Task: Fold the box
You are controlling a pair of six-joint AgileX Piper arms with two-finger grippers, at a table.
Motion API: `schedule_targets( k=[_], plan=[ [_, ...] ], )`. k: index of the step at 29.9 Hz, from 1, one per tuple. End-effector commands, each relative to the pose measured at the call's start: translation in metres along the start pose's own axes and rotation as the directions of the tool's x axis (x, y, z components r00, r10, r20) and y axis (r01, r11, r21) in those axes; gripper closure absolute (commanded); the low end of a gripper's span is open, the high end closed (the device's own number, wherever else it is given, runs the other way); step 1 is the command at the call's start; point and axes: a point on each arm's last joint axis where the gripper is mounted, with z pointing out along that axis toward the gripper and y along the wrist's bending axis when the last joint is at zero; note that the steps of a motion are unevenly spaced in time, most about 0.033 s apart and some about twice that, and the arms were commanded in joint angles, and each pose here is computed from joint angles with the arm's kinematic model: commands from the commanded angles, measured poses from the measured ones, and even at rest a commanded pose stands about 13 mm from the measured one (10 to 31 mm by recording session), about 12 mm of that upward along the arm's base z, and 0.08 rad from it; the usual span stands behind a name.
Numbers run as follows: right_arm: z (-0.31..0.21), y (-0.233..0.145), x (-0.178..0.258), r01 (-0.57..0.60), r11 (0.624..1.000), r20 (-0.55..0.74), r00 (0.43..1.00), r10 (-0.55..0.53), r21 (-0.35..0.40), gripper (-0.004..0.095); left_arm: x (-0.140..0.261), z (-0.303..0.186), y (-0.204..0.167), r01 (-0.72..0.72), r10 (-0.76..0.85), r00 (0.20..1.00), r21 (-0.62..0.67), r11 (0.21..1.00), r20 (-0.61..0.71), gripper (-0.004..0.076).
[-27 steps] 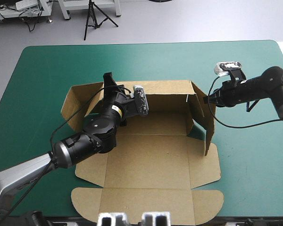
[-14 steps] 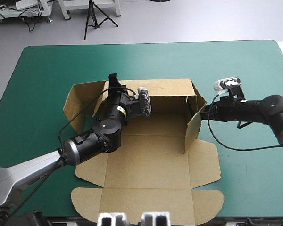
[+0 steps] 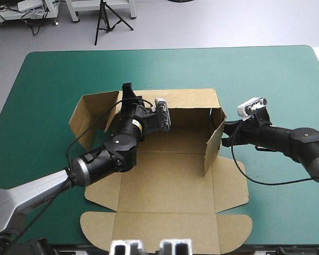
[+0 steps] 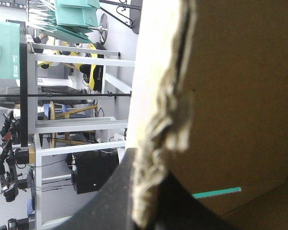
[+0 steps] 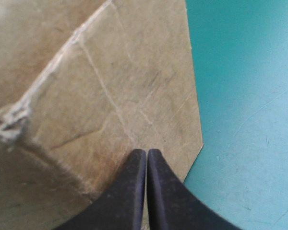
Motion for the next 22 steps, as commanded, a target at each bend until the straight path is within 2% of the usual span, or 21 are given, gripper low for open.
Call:
schedule_targets(
  k=[1,5,7,14,17,22],
  plan=[
    [-0.009,0.007,-0.010,0.038,0.999,0.031,0.999,-0.037,-0.011,0.0785,-0.002,-0.008,0.011,0.053,-0.053,0.998,-0.022,0.998,0.020,0.0732],
    [-0.009,0.007,-0.006,0.081,0.997,-0.025,0.996,-0.081,-0.009,0.0621,-0.003,-0.008,0.011,0.053,-0.053,0.998,-0.019,0.998,0.033,0.0732],
    [-0.010,0.008,-0.004,0.098,0.995,-0.045,0.994,-0.100,-0.030,0.0576,-0.003,-0.008,0.010,0.053,-0.052,0.998,-0.017,0.998,0.039,0.0732],
    [-0.014,0.015,-0.008,0.205,0.972,-0.075,0.974,-0.214,-0.118,0.0564,-0.003,-0.008,0.010,0.053,-0.052,0.998,-0.017,0.998,0.039,0.0732],
    [-0.020,0.016,-0.019,0.270,0.956,-0.072,0.958,-0.279,-0.111,0.0564,-0.003,-0.008,0.010,0.053,-0.052,0.998,-0.017,0.998,0.039,0.0732],
    [-0.025,0.014,-0.035,0.326,0.944,-0.030,0.944,-0.328,-0.054,0.0564,-0.005,-0.008,0.010,0.066,-0.065,0.996,-0.012,0.998,0.059,0.0732]
  ],
)
